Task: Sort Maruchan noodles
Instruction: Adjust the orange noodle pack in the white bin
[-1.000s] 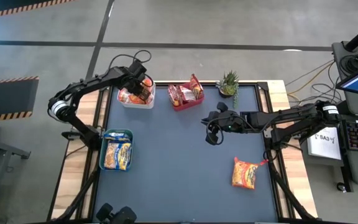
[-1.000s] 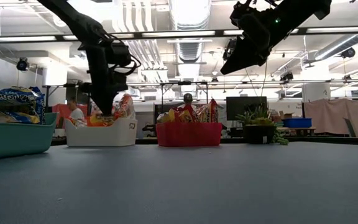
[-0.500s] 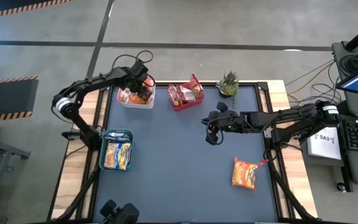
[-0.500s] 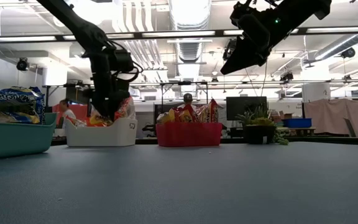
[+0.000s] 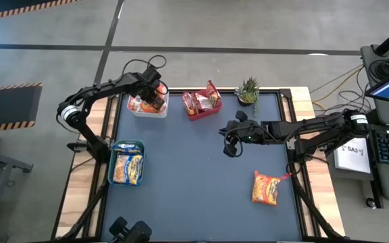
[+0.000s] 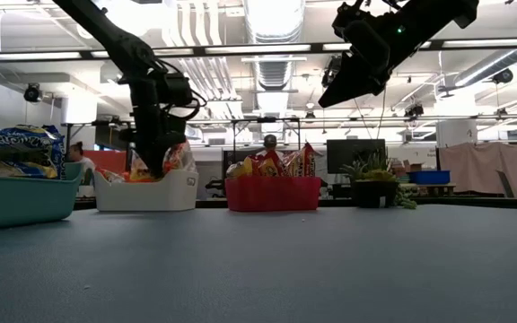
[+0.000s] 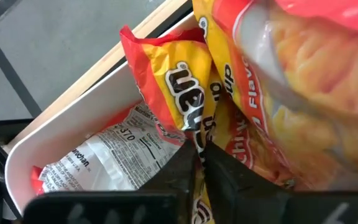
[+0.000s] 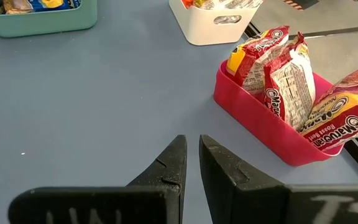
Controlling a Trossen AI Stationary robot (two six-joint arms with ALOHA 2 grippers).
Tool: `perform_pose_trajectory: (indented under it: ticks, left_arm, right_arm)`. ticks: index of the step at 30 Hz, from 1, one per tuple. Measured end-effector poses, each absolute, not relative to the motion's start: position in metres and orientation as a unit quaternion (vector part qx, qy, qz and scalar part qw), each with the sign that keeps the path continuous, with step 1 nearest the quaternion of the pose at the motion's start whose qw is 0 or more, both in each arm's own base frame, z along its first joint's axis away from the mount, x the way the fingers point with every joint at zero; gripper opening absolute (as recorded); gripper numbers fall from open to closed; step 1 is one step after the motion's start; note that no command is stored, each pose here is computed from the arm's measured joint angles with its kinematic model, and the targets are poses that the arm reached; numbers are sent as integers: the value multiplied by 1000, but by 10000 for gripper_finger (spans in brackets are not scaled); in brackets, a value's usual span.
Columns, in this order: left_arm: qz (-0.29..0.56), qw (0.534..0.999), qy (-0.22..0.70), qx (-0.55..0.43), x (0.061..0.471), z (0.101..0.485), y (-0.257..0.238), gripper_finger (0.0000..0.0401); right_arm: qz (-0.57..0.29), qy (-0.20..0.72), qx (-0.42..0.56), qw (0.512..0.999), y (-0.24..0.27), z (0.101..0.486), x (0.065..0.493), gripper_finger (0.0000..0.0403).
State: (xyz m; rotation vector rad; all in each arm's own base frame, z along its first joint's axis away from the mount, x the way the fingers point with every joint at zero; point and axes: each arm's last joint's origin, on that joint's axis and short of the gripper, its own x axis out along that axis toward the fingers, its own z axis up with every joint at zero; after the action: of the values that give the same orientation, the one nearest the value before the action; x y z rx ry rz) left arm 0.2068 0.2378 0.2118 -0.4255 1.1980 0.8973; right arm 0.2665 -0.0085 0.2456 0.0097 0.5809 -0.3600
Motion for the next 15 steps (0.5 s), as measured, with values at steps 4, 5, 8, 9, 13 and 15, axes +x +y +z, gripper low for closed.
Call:
perform_pose_trajectory:
  ticks: [4, 5, 8, 9, 13, 15]
  left_arm:
    - [398, 718, 541, -186, 206, 216, 235, 3]
    - [397, 720, 538, -186, 206, 218, 235, 2]
    - [390, 732, 524, -195, 206, 225, 232, 1]
    - [386, 735, 520, -199, 206, 226, 231, 0]
    - [377, 743, 517, -197, 210, 228, 227, 0]
    - [373, 745, 517, -196, 212, 228, 225, 0]
  right_arm:
    - [-177, 285, 5, 942, -9, 246, 266, 34]
    - [-177, 285, 5, 942, -9, 246, 266, 34]
    - [-177, 285, 5, 942, -9, 246, 266, 34]
    - [-176, 285, 3, 942, -9, 246, 266, 34]
    - [-176, 285, 2, 942, -9, 246, 266, 34]
    - [-176, 285, 2, 942, -9, 246, 266, 34]
